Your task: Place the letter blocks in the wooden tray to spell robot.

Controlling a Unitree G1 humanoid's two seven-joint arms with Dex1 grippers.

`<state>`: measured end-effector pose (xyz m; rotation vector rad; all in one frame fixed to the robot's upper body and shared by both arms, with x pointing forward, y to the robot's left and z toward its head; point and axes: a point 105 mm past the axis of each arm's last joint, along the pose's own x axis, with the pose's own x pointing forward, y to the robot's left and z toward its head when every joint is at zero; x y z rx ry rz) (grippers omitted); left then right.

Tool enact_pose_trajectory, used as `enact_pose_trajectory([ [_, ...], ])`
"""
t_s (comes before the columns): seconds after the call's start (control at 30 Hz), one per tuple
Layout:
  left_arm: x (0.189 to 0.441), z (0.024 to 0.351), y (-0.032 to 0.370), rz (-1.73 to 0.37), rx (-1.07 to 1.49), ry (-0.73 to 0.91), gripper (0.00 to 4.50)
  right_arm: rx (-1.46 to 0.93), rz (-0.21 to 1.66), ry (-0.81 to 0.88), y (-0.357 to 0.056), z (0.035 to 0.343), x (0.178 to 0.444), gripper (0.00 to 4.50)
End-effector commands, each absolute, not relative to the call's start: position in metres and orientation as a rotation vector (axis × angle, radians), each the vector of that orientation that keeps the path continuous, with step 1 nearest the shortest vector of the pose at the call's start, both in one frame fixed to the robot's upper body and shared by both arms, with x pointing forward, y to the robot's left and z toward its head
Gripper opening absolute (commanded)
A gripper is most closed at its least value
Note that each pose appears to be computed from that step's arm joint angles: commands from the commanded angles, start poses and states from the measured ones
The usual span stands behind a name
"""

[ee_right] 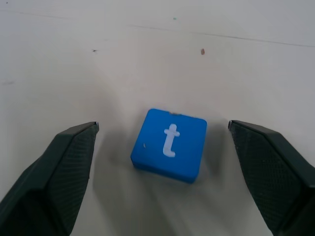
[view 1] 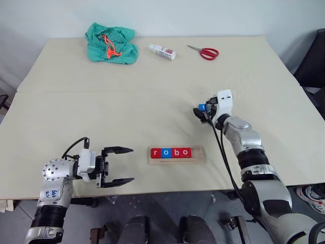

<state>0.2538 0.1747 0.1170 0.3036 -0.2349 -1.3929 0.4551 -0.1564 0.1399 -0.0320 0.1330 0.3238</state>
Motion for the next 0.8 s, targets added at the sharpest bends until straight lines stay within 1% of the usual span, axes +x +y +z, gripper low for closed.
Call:
enact_pose_trajectory([
  [0.03, 0.251, 0.127, 0.178, -1.375, 0.333, -0.276, 4.5, -0.029, 0.312, 0.134, -0.154, 0.137, 0.457, 4.05],
  [0.07, 0.251, 0.127, 0.179, -1.373, 0.333, -0.275, 4.5, -0.032, 0.316, 0.137, -0.152, 0.135, 0.456, 3.88],
  [0.17, 0.252, 0.127, 0.179, -1.371, 0.334, -0.275, 4.5, -0.037, 0.323, 0.13, -0.15, 0.135, 0.454, 2.8],
  [0.2, 0.253, 0.127, 0.179, -1.37, 0.334, -0.276, 4.5, -0.039, 0.326, 0.121, -0.15, 0.137, 0.453, 2.52],
  [0.27, 0.254, 0.127, 0.178, -1.373, 0.332, -0.275, 4.5, -0.038, 0.331, 0.103, -0.151, 0.141, 0.448, 1.73],
  [0.3, 0.254, 0.127, 0.178, -1.374, 0.331, -0.275, 4.5, -0.039, 0.331, 0.097, -0.151, 0.142, 0.446, 1.49],
  [0.43, 0.256, 0.125, 0.176, -1.386, 0.325, -0.274, 4.5, -0.036, 0.354, 0.072, -0.15, 0.147, 0.435, 1.48],
  [0.57, 0.261, 0.126, 0.172, -1.4, 0.323, -0.283, 4.5, -0.021, 0.342, -0.005, -0.157, 0.169, 0.415, 1.48],
  [0.67, 0.263, 0.126, 0.172, -1.414, 0.319, -0.286, 4.5, -0.032, 0.325, 0.02, -0.167, 0.167, 0.391, 1.48],
  [0.77, 0.263, 0.126, 0.171, -1.439, 0.313, -0.285, 4.5, -0.052, 0.323, 0.082, -0.174, 0.157, 0.358, 1.48],
  [0.8, 0.263, 0.126, 0.172, -1.443, 0.312, -0.284, 4.5, -0.054, 0.321, 0.094, -0.175, 0.156, 0.352, 1.48],
])
